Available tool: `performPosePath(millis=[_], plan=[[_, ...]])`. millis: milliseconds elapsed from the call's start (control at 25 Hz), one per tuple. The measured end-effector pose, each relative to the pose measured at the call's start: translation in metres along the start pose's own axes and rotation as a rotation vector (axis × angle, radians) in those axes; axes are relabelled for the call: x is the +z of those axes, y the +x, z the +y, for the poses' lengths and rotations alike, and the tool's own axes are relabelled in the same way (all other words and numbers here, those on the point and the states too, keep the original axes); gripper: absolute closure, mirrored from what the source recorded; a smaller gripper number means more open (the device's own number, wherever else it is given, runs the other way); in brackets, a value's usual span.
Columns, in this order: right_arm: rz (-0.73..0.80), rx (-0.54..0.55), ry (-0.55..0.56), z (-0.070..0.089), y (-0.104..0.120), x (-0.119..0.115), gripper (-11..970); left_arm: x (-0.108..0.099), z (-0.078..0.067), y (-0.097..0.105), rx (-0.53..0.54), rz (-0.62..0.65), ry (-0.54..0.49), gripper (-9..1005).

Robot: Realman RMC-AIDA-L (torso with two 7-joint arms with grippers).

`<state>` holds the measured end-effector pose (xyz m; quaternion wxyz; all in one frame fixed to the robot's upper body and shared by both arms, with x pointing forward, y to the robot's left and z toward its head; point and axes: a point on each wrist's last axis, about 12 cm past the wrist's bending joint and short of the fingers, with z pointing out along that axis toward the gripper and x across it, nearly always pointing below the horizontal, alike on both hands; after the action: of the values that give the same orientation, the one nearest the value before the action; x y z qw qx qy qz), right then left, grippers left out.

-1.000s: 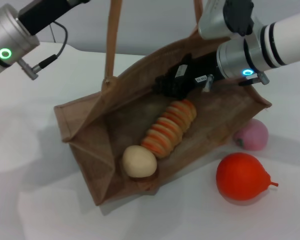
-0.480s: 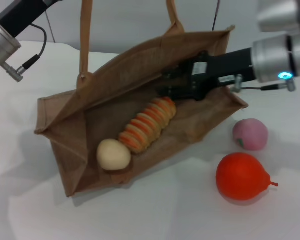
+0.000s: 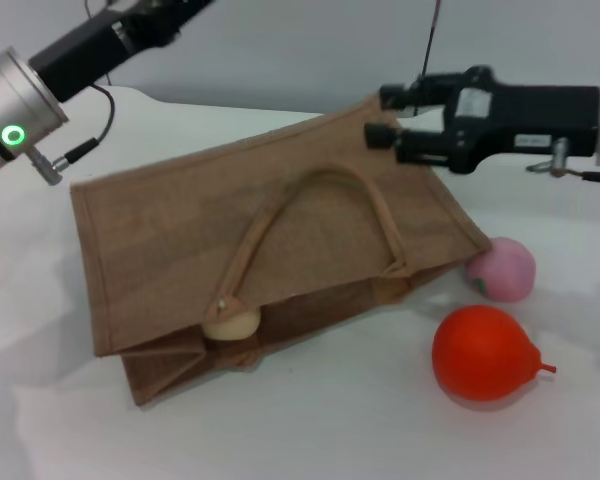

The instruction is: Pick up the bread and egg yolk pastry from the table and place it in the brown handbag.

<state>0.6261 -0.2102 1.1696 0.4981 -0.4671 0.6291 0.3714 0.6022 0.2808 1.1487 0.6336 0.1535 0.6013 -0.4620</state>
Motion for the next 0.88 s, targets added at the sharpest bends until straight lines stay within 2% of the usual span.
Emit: performPosePath(millis=[240,480,520,560,640,800,880], plan=[[-0.127,-0.066,0.136,0.001,0.019,-0.025,420,0.002,-0.002,0.017,0.078,-0.035,-0.028,542],[-0.233,-0.154,0.397,0.003,0.055,-0.046,420,0.001,-0.008,0.045,0.221,-0.122,-0.130,386],[-0.246,-0.161,0.450,0.003,0.061,-0.049,419,0.001,-0.008,0.048,0.242,-0.134,-0.160,366],[-0.260,-0.166,0.502,0.003,0.066,-0.052,419,-0.001,-0.010,0.058,0.288,-0.158,-0.234,345],[-0.289,-0.171,0.592,0.004,0.075,-0.058,419,-0.002,-0.010,0.062,0.305,-0.169,-0.274,304],[-0.357,-0.155,0.795,0.008,0.090,-0.078,419,-0.014,-0.007,0.075,0.351,-0.217,-0.485,312],[-0.394,-0.118,0.888,0.011,0.098,-0.088,419,-0.020,-0.005,0.077,0.343,-0.230,-0.549,314]])
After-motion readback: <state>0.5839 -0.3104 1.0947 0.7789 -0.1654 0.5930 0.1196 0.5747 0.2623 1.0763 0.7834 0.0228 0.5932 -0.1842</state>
